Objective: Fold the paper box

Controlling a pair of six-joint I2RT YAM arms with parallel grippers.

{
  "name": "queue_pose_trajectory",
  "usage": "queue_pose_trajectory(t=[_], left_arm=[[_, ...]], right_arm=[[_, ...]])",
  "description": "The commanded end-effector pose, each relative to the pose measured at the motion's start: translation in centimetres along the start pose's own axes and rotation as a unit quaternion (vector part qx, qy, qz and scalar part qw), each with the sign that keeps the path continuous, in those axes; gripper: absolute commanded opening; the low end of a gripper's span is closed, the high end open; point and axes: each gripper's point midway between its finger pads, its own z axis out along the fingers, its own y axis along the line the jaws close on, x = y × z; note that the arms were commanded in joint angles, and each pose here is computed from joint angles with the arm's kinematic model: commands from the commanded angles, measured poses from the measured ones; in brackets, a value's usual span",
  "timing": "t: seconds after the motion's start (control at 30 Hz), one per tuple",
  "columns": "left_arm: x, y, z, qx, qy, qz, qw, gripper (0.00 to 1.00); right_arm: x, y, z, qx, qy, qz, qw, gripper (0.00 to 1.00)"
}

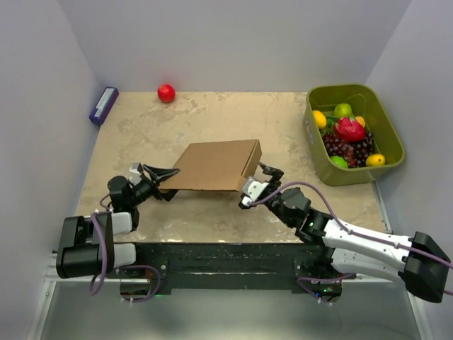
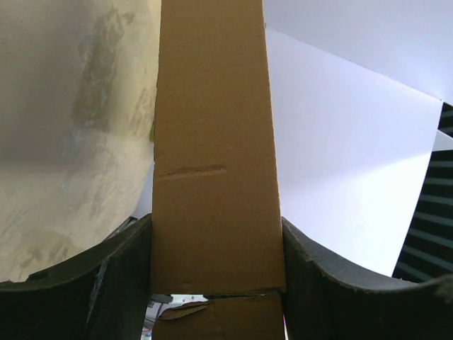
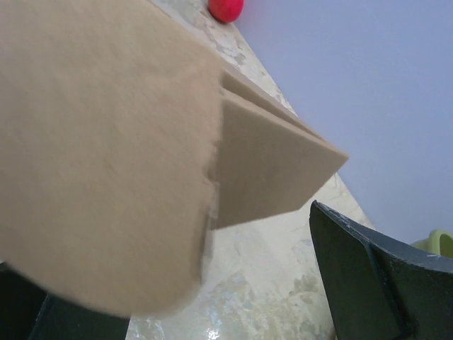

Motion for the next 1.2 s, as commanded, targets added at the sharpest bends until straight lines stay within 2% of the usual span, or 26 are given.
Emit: queue_pose_trajectory(t=[0.0, 0.17, 0.2, 0.27, 0.3, 0.33, 0.4, 0.47, 0.5, 0.67, 0.7, 0.73, 0.77, 0.87, 1.03, 1.17], left_arm=[[0.6, -1.3, 0.7, 0.003, 0.036, 0.042, 0.998, 0.0], [0.5, -0.8, 1.5, -0.022, 0.059, 0.056, 0.996, 0.0], [0.3, -1.3, 1.9, -0.021, 0.065, 0.089, 0.994, 0.0], [0.1, -0.7, 2.0, -0.045, 0.069, 0.087, 0.993, 0.0], [-0.1, -1.2, 2.2, -0.045, 0.071, 0.113, 0.99, 0.0], [-0.1, -0.8, 2.2, -0.057, 0.072, 0.107, 0.99, 0.0], [-0.4, -1.3, 2.4, -0.06, 0.076, 0.141, 0.985, 0.0], [-0.5, -0.6, 2.4, -0.085, 0.079, 0.136, 0.984, 0.0], [-0.7, -1.0, 2.5, -0.084, 0.08, 0.156, 0.981, 0.0], [-0.7, -1.4, 2.6, -0.081, 0.084, 0.163, 0.98, 0.0], [-0.6, -1.6, 2.6, -0.077, 0.085, 0.167, 0.979, 0.04], [-0.7, -1.9, 2.6, -0.073, 0.085, 0.171, 0.979, 0.14], [-0.7, -2.2, 2.6, -0.07, 0.085, 0.174, 0.979, 0.41], [-1.1, -3.7, 2.6, -0.055, 0.076, 0.194, 0.976, 0.74], [-2.1, -6.0, 2.7, -0.039, 0.065, 0.228, 0.971, 0.99], [-3.8, -6.7, 2.4, -0.053, 0.045, 0.265, 0.962, 1.0]], right_arm=[[-1.2, -0.3, -0.1, 0.024, 0.0, -0.065, 0.998, 0.95], [-0.4, 2.2, -0.5, 0.008, 0.025, -0.131, 0.991, 0.98], [-0.4, 2.6, -0.4, 0.002, 0.026, -0.137, 0.99, 0.98], [-0.3, 3.1, -0.2, -0.005, 0.031, -0.14, 0.99, 0.95], [-0.4, 3.3, -0.2, -0.01, 0.029, -0.142, 0.989, 0.94], [-0.4, 3.4, -0.2, -0.011, 0.029, -0.143, 0.989, 0.91], [-0.3, 3.6, -0.1, -0.014, 0.033, -0.146, 0.989, 0.8], [-0.5, 3.6, -0.2, -0.013, 0.032, -0.147, 0.989, 0.69], [-0.7, 3.7, -0.2, -0.013, 0.029, -0.146, 0.989, 0.65], [-1.2, 4.2, -0.2, -0.024, 0.02, -0.135, 0.99, 0.48], [-1.1, 4.4, -0.3, -0.028, 0.022, -0.135, 0.99, 0.45], [-1.3, 4.5, -0.2, -0.032, 0.021, -0.134, 0.99, 0.43], [-1.3, 4.7, -0.2, -0.036, 0.02, -0.128, 0.991, 0.4], [-1.7, 5.2, -0.2, -0.052, 0.017, -0.109, 0.993, 0.34], [-2.3, 5.7, -0.4, -0.07, 0.01, -0.083, 0.994, 0.31], [-3.0, 6.0, -0.7, -0.087, 0.009, -0.047, 0.995, 0.29]])
